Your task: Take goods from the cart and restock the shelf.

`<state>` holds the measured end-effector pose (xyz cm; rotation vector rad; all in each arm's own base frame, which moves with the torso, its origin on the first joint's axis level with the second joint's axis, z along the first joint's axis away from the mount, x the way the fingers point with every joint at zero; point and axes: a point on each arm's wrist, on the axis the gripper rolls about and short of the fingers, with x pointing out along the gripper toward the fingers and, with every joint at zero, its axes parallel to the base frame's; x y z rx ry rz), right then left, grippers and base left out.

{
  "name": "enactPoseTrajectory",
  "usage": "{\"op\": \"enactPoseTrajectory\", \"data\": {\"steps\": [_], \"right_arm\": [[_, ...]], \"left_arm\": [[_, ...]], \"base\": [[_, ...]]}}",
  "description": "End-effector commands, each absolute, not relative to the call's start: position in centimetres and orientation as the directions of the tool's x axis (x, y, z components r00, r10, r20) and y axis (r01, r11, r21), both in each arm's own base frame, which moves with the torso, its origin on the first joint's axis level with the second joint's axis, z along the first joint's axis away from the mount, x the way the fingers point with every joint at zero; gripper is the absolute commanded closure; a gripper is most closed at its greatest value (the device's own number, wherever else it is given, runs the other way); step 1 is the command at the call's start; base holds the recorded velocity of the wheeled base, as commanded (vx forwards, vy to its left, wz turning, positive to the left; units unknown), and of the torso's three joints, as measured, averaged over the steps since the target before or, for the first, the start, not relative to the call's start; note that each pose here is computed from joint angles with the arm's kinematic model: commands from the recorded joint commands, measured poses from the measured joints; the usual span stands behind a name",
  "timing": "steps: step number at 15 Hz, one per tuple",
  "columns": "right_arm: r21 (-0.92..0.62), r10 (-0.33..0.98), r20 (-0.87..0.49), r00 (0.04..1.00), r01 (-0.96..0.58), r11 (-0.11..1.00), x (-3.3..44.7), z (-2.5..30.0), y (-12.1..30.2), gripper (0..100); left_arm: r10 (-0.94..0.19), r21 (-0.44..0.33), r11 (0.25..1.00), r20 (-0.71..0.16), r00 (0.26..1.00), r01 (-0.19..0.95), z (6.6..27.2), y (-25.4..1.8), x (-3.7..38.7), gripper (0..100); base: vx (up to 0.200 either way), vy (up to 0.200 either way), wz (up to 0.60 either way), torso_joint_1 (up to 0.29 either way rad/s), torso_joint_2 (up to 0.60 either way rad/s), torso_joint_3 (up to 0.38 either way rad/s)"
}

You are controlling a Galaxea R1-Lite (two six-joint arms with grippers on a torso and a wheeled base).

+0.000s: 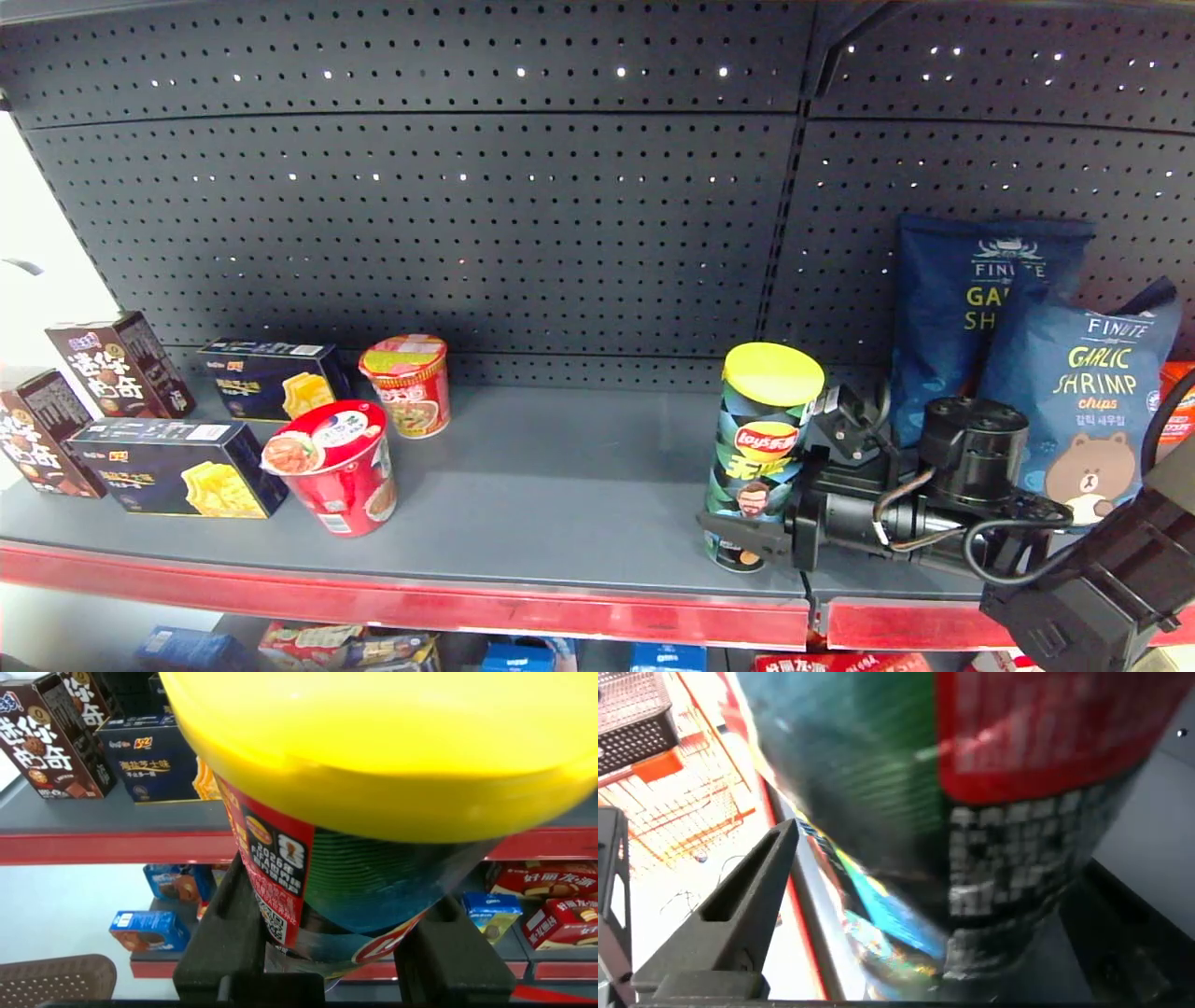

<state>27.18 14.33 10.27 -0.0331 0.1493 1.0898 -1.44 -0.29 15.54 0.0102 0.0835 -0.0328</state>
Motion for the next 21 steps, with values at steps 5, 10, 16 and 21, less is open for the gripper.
{"op": "enactPoseTrajectory", "data": {"steps": [5, 10, 16, 21], "right_arm": [[0.043, 0.869, -0.136, 0.476, -0.874, 0.485, 24.0, 11.5, 12.4, 0], [0.027, 0.839, -0.114, 0.533, -0.842, 0.538, 20.5, 13.0, 9.2, 0], [-0.032, 0.707, -0.035, 0.706, -0.708, 0.706, 13.3, 16.5, 4.0, 0], [-0.049, 0.444, -0.014, 0.896, -0.444, 0.895, 7.1, 18.5, 1.1, 0]], "left_arm": [[-0.032, 0.009, 0.999, -0.070, 0.997, 0.033, 15.5, -0.3, -1.7, 100], [-0.032, 0.006, 0.999, -0.056, 0.998, 0.033, 15.5, -0.3, -1.9, 100], [-0.031, -0.001, 1.000, -0.043, 0.999, 0.031, 15.4, -0.3, -2.1, 100], [-0.037, -0.029, 0.999, -0.064, 0.997, 0.035, 14.2, -0.3, -2.0, 100]], "base": [[0.000, 0.000, 0.00, 0.000, 0.00, 0.000], [0.000, 0.000, 0.00, 0.000, 0.00, 0.000], [0.000, 0.000, 0.00, 0.000, 0.00, 0.000], [0.000, 0.000, 0.00, 0.000, 0.00, 0.000]]}}
